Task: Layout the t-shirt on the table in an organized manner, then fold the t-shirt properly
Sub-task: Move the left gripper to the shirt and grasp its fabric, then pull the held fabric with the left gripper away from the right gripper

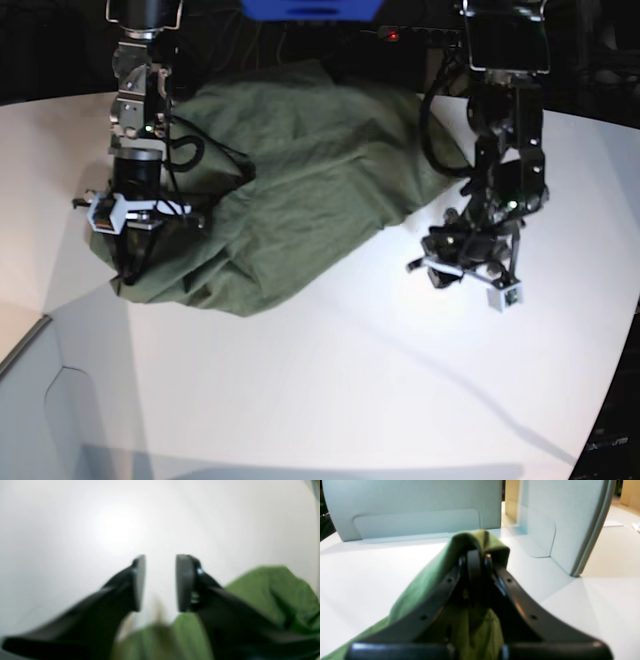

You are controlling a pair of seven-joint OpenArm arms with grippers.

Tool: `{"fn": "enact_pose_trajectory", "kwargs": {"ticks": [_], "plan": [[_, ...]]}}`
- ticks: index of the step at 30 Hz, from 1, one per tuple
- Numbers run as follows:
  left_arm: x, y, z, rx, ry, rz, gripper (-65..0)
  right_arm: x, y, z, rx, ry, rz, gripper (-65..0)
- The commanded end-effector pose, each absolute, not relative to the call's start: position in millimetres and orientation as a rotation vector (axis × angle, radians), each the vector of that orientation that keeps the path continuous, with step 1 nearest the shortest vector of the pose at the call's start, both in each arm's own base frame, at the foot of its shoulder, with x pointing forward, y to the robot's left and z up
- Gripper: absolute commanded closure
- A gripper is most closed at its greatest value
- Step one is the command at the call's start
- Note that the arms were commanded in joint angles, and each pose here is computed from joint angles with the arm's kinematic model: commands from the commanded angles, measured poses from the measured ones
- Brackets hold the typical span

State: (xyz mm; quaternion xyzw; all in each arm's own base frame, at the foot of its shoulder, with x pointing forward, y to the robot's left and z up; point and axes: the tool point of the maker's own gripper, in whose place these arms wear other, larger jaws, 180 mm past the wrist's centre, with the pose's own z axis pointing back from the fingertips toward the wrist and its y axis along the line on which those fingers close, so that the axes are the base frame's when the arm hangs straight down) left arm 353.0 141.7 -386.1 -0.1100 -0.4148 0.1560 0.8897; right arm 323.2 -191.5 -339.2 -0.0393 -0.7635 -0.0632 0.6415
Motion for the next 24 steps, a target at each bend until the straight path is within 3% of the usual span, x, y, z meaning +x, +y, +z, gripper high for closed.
{"fn": "enact_pose_trajectory", "kwargs": {"ticks": [1,6,13,24], "plan": [[352,139,-372,-0.240,-0.899,0.311,-27.0,327,-193,-324,-0.092,-1.800,-0.143,0.0],[302,145,-385,-0.209,-0.816,0.281,-27.5,331,-193,-319,-0.090,-1.812,-0.145,0.0],[247,169,-411,-0.041,-0.710,0.240,-27.6,333,-193,-318,-0.090,-1.817,-0.145,0.0],[240,173,-441,0.006,-0.627,0.341,-27.6,333,-193,-317,-0.089,-1.818,-0.146,0.0]]}}
